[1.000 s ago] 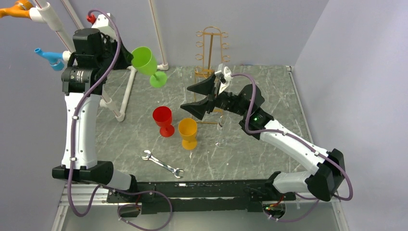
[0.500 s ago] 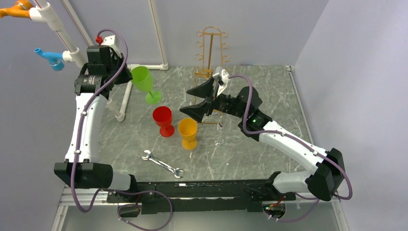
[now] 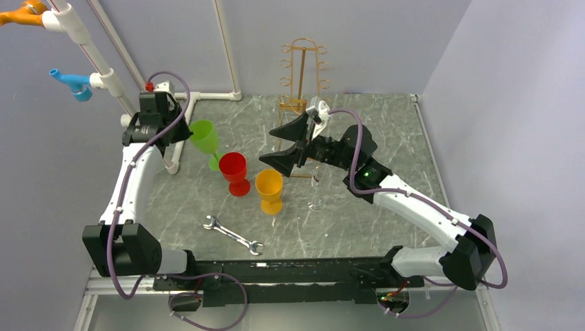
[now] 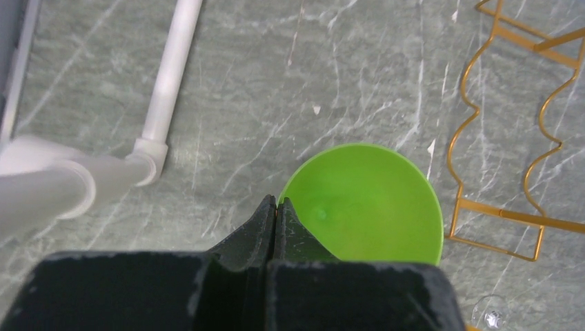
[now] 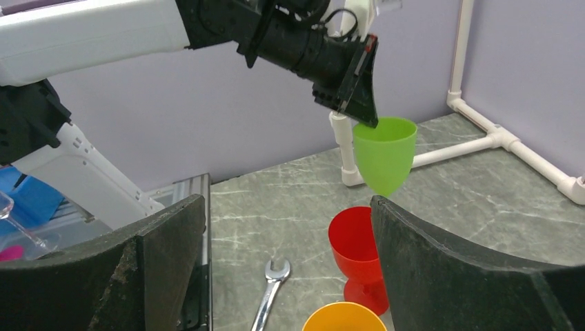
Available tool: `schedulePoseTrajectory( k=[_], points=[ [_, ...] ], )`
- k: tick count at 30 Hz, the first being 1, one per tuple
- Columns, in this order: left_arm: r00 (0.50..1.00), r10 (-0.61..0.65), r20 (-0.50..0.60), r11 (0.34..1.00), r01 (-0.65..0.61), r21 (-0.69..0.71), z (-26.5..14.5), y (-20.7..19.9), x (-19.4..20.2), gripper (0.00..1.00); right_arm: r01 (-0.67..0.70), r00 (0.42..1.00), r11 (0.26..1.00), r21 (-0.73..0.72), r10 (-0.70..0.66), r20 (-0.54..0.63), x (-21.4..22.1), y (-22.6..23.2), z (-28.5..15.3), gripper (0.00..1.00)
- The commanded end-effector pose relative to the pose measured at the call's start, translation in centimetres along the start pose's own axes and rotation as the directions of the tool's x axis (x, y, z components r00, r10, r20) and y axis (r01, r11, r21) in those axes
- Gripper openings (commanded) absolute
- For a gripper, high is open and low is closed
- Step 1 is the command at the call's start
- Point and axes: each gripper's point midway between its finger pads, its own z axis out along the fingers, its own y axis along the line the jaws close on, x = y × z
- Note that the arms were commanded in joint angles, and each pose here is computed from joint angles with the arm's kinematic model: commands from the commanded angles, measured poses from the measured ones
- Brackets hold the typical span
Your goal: Take the wine glass off the wine glass rack
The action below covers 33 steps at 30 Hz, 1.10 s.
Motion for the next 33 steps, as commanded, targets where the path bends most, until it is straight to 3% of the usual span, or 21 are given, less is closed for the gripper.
schedulePoseTrajectory(
  k=[1, 20, 28, 33],
  points=[
    [0.994, -0.055, 0.095, 0.998, 0.057, -0.017, 0.1, 0.6, -0.3, 0.00, 0.043, 0.999, 0.999, -0.005, -0.043, 0.020, -1.2, 0.7, -0.5, 0.91],
    [0.992, -0.095, 0.083, 0.992, 0.101, -0.075, 1.5, 2.6, 3.6, 0.00, 0.041, 0.999, 0.999, -0.015, -0.041, 0.011, -0.5, 0.6, -0.2, 0.91],
    [0.992, -0.096, 0.078, 0.992, 0.102, -0.071, 1.2, 2.8, 4.7, 0.06, 0.033, 0.999, 0.999, -0.019, -0.033, 0.013, -0.4, 0.6, -0.1, 0.91],
    [0.993, -0.089, 0.079, 0.993, 0.094, -0.067, 1.1, 2.7, 4.9, 0.15, 0.029, 0.999, 0.999, -0.022, -0.029, 0.016, -0.4, 0.7, -0.1, 0.91]
  ],
)
